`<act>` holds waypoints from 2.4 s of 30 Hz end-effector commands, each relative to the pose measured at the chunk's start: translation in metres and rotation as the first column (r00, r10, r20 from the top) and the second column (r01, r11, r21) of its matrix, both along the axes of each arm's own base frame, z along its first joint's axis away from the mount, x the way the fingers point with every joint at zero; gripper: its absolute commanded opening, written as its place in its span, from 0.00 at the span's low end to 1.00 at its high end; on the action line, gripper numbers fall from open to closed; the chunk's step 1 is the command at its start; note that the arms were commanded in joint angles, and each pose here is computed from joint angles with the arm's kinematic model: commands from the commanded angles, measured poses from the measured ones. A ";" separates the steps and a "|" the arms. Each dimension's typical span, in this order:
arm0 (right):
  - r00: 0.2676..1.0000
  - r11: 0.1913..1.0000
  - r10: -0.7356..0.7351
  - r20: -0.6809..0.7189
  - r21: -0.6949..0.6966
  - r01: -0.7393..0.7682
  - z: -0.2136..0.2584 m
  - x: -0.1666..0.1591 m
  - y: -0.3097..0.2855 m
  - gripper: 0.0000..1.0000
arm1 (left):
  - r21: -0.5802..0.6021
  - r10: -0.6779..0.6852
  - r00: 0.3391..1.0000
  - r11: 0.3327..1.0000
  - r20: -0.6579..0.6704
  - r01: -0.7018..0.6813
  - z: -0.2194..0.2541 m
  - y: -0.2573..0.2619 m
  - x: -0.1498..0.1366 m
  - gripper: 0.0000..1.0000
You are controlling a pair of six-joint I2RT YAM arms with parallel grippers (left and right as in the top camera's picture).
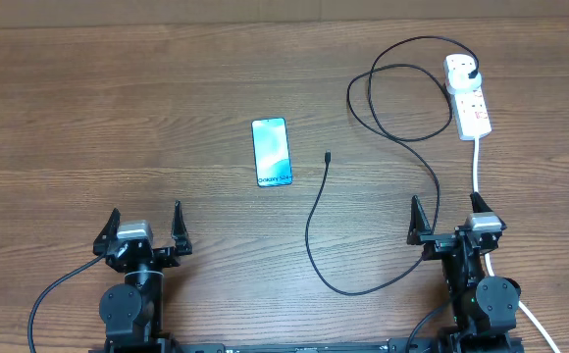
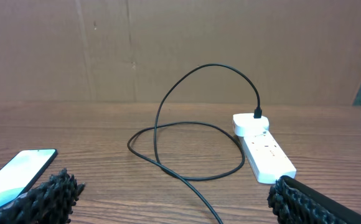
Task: Plug charger to phone and switch on socket
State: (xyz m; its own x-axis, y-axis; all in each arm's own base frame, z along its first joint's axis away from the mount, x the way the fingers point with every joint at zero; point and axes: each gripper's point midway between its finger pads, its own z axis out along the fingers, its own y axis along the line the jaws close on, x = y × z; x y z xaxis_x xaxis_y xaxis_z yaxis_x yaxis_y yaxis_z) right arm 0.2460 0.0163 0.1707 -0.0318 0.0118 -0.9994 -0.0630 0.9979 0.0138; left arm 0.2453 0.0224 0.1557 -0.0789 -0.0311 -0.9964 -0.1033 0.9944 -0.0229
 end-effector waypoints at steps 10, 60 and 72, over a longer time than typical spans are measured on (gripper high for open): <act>1.000 1.000 0.009 0.007 0.004 -0.009 -0.001 0.000 0.002 1.00 | 0.003 -0.003 1.000 1.000 0.005 0.003 0.000 0.000 0.000 1.00; 1.000 1.000 0.009 0.007 0.004 -0.009 -0.001 0.000 0.002 1.00 | -0.334 -0.467 0.681 0.883 -0.564 0.329 0.131 -0.079 -0.017 1.00; 1.000 1.000 0.009 0.007 0.004 -0.009 -0.001 0.000 0.002 1.00 | -0.454 -0.498 0.301 0.867 -0.813 0.207 0.147 -0.099 -0.006 1.00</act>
